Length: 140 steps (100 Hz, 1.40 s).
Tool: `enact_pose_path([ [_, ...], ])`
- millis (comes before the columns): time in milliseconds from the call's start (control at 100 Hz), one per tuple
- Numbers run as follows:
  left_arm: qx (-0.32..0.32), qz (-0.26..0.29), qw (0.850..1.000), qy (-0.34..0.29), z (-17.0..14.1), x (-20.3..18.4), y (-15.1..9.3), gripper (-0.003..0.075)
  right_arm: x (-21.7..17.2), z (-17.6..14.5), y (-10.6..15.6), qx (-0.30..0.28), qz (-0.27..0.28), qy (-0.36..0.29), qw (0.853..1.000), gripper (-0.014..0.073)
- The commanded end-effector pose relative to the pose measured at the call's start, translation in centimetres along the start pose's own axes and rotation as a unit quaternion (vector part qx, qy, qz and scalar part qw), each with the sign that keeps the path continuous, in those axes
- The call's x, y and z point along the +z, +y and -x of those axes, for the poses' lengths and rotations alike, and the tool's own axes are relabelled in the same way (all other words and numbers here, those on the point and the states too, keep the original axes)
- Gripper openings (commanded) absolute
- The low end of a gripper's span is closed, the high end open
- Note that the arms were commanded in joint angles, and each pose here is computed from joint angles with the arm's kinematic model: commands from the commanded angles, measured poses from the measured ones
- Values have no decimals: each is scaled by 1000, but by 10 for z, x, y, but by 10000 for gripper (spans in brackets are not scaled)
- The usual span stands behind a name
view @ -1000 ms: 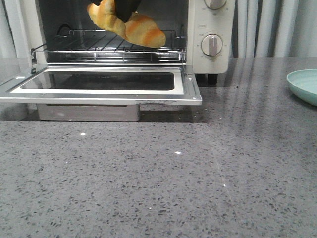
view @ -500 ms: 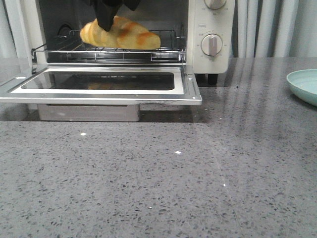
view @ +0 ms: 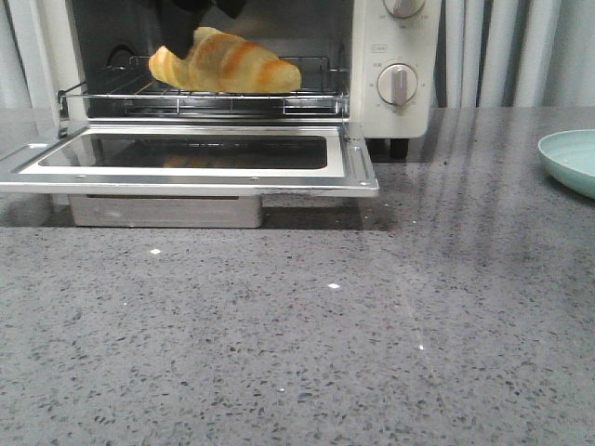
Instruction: Put bread in oven
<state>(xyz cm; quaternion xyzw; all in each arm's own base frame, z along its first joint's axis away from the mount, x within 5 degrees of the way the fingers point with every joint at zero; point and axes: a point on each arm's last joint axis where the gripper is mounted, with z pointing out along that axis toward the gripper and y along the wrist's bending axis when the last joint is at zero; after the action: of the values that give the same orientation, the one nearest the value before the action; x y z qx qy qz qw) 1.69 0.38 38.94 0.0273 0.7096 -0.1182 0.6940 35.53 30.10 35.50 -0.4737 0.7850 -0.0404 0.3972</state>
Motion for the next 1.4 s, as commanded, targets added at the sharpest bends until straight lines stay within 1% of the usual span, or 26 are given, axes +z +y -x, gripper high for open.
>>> enact_pose_path([
  [0,-4,-9,999,-48,13,-7,-2,-22,-55,20,-12,-1,-30,-68,997,486],
  [80,-4,-8,999,-47,12,-11,-1,-22,-64,23,-6,3,-23,-62,998,486],
  [260,-7,-4,999,-39,7,-21,1,-22,-90,27,12,-10,0,-47,999,486],
  [320,-7,-5,999,-53,7,-28,2,-22,-101,28,17,-11,7,-43,999,486],
  [490,0,0,994,-109,5,-57,7,-22,-127,23,22,17,21,-21,999,486],
  [610,-1,18,991,-134,-2,-74,7,-22,-138,17,22,29,30,2,999,486],
  [710,3,57,993,-104,-10,-69,5,-22,-148,13,21,34,38,8,999,486],
  [810,1,88,992,-95,-21,-59,1,-22,-158,13,22,38,46,2,998,486],
  [870,13,100,990,-96,-27,-52,-2,-22,-167,13,22,43,47,-7,998,486],
  [940,19,97,990,-96,-36,-40,-4,-22,-176,13,21,56,47,-16,997,486],
  [1040,15,80,992,-93,-53,-22,-5,-22,-190,11,18,60,46,-30,997,486],
  [1211,20,85,993,-78,-89,4,5,-22,-214,7,10,72,41,-54,995,486],
  [1301,22,85,990,-108,-89,7,7,-22,-224,4,7,75,39,-64,994,486],
  [1391,23,86,991,-102,-90,7,7,-21,-233,1,4,89,34,-72,993,486],
])
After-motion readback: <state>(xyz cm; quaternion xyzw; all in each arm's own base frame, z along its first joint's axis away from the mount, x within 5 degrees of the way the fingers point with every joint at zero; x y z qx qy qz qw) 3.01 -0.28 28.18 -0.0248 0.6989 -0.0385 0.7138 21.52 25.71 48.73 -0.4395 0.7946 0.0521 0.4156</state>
